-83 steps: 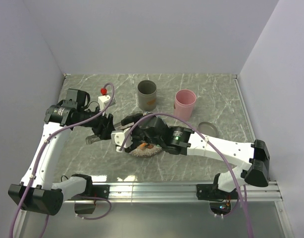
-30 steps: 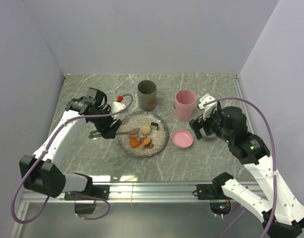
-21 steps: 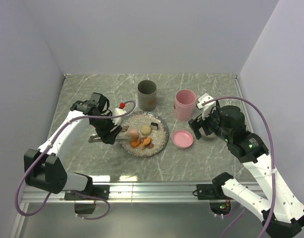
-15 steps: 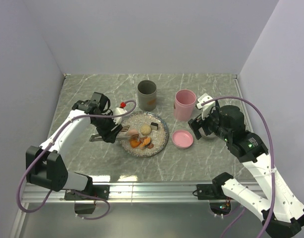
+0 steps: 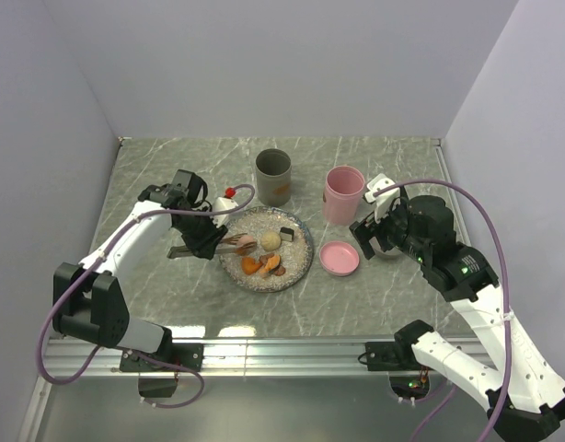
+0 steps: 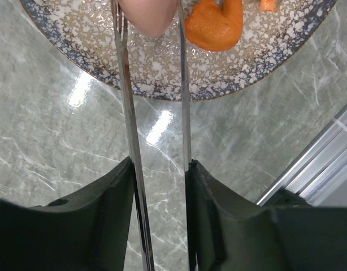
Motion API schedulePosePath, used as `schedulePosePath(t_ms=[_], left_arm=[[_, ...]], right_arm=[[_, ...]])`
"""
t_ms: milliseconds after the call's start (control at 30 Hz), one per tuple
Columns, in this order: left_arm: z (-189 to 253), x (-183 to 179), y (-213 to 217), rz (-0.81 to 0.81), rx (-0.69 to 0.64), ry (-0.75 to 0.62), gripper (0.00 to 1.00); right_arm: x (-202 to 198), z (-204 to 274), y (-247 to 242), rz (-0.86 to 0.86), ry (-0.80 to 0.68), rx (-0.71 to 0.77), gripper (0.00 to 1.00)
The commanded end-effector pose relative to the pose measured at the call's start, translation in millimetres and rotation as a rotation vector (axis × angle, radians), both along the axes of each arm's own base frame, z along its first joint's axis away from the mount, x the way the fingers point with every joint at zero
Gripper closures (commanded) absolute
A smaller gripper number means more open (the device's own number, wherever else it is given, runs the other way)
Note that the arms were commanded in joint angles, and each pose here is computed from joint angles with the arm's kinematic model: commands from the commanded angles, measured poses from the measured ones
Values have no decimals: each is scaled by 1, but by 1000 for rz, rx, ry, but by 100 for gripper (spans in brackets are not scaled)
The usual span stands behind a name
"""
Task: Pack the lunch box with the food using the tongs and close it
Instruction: Pick up the fake food from the plate.
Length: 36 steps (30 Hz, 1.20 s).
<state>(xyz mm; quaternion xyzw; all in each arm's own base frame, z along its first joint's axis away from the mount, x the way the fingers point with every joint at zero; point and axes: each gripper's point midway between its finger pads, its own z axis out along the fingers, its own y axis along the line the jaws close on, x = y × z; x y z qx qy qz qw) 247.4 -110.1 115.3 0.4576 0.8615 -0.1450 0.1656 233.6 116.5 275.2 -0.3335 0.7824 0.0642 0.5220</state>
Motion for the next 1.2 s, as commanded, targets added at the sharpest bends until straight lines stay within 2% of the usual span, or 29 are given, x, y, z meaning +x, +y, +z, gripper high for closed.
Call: schedulePosePath(t_ms=[0, 200, 433, 567, 733, 800, 833, 1033, 1167], left_arm=[[8, 3, 0, 6, -5, -21, 60], [56, 4, -13, 26, -96, -75, 67], [140, 14, -58, 21, -278, -178, 76], [169, 31, -87, 12, -345, -212, 81], [215, 64, -137, -1, -463, -283, 80], [211, 77, -157, -13, -474, -268, 79], [224, 78, -171, -27, -504, -287, 79], [204, 100, -223, -43, -522, -266, 80], [186, 114, -242, -35, -514, -238, 80]], right_arm=[[3, 10, 0, -15, -20, 20, 4], [0, 18, 7, -7, 19, 97, 3], [-2, 33, 17, -10, 60, 235, 3], [9, 37, 8, -101, 132, 326, 1], [21, 43, -3, -183, 260, 465, 1], [27, 43, -9, -210, 276, 511, 1], [29, 43, -10, -216, 282, 522, 1], [37, 42, -20, -226, 379, 641, 0], [42, 32, -25, -263, 441, 646, 0]])
